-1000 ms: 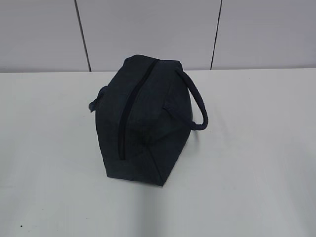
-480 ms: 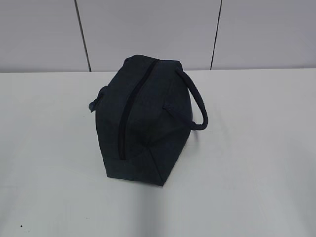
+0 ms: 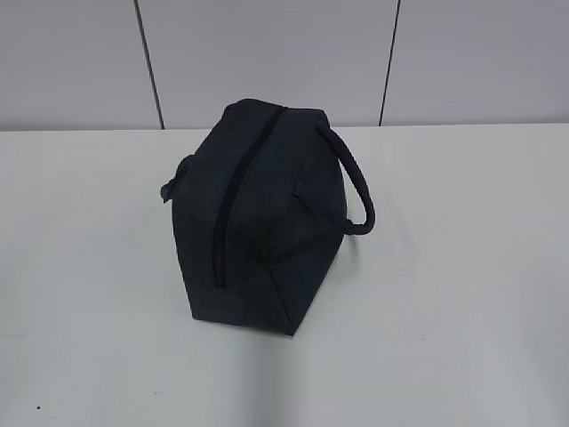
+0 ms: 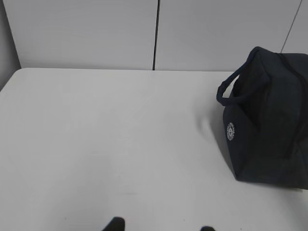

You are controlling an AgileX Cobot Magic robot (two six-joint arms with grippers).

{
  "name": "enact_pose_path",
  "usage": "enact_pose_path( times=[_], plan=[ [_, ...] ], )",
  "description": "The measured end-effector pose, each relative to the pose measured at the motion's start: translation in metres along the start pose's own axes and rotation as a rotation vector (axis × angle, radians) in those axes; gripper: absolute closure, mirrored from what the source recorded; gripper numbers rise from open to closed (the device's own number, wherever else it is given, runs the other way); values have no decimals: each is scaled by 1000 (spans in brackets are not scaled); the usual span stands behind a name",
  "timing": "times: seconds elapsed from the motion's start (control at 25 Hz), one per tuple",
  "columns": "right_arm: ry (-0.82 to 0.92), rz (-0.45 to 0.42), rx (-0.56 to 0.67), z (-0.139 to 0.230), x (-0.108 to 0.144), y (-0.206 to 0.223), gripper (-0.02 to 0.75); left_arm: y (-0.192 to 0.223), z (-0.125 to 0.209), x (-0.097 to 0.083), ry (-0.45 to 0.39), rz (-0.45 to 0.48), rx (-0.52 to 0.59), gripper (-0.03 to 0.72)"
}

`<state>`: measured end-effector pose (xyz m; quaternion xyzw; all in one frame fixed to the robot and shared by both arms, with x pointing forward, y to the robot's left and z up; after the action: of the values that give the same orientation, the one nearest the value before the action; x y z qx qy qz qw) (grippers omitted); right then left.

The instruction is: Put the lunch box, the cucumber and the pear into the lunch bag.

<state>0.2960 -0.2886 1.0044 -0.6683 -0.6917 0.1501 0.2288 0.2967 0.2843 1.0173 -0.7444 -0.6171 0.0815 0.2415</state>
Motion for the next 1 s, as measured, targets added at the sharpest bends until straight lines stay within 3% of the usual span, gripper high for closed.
enact_pose_path(
  times=[1.0],
  plan=[
    [-12,27,-2,0,-5,0,280,0,0,1,2,-3,2,442]
  ],
)
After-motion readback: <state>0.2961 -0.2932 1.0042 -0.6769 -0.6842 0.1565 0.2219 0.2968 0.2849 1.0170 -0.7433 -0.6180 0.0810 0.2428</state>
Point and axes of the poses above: a point on each arm's last joint axis where the gripper is mounted, y pointing out along that axis toward the gripper, x along the wrist's bending axis when the last joint is at zero, z = x × y, the point moved 8 cm from there along y, pointing out along that axis toward the gripper, and after that the axes turned 12 degrees about y, right-handed, at the moved point
